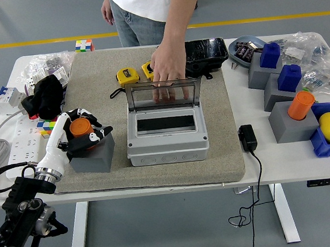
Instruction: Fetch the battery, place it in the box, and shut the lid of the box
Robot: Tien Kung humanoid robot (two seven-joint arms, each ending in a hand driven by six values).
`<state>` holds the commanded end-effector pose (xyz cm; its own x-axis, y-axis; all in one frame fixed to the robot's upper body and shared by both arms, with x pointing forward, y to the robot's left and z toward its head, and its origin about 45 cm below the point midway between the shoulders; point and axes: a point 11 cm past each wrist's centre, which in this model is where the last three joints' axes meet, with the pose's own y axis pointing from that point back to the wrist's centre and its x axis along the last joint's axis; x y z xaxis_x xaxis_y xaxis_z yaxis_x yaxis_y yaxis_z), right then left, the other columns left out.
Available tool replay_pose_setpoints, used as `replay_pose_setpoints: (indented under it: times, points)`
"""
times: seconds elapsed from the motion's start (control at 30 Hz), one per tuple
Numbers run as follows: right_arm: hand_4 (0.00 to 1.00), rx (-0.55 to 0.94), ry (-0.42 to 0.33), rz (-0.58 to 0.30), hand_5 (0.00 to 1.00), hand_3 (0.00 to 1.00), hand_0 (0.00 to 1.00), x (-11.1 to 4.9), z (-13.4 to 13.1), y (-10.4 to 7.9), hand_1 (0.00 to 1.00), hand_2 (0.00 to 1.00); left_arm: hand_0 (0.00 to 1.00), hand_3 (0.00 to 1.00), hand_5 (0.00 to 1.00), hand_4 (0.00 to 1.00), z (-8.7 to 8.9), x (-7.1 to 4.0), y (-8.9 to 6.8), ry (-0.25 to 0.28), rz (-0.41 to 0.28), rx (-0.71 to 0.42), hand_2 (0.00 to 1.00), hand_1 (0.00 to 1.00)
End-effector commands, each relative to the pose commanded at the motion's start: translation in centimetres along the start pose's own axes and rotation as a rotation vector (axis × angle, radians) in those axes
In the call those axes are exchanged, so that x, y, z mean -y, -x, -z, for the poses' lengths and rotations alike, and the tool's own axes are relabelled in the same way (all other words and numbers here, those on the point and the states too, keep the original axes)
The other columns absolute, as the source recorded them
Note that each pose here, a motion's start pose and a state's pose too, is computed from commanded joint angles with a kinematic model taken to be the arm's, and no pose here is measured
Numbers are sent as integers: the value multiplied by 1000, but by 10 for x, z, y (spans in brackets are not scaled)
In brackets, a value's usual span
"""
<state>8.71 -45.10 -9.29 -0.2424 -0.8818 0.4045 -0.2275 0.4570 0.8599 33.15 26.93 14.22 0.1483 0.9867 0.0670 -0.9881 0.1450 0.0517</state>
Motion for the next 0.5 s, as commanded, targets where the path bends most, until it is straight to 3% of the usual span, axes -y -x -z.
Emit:
replay_pose_setpoints:
  times: [0.03,0.07,0.23,0.27,0.43,0.47,0.5]
  points:
    - [998,0,0,0,998,796,791,0,0,0,747,748,278,272,2,998,0,0,0,0,-1,1,296,338]
    - [998,-1,1,0,998,797,791,0,0,0,747,748,227,230,2,998,0,0,0,0,-3,2,230,225]
    - [998,-2,3,0,998,797,791,0,-1,0,747,748,227,230,2,998,1,-1,0,-4,-6,2,230,225]
    - [998,-2,3,0,998,797,791,0,-1,0,747,748,183,191,2,998,2,-1,0,-4,-8,2,179,146]
    - [998,-2,3,-1,998,797,791,0,-1,-1,747,748,183,191,2,998,2,-1,-1,-2,-26,2,179,146]
    - [998,-2,3,-1,998,796,790,0,-1,-1,746,748,132,116,2,998,2,-1,-1,-1,-30,2,127,73]
    - [998,-3,3,-2,998,796,790,0,-1,-1,746,748,132,116,2,998,2,-1,-1,0,-34,1,127,73]
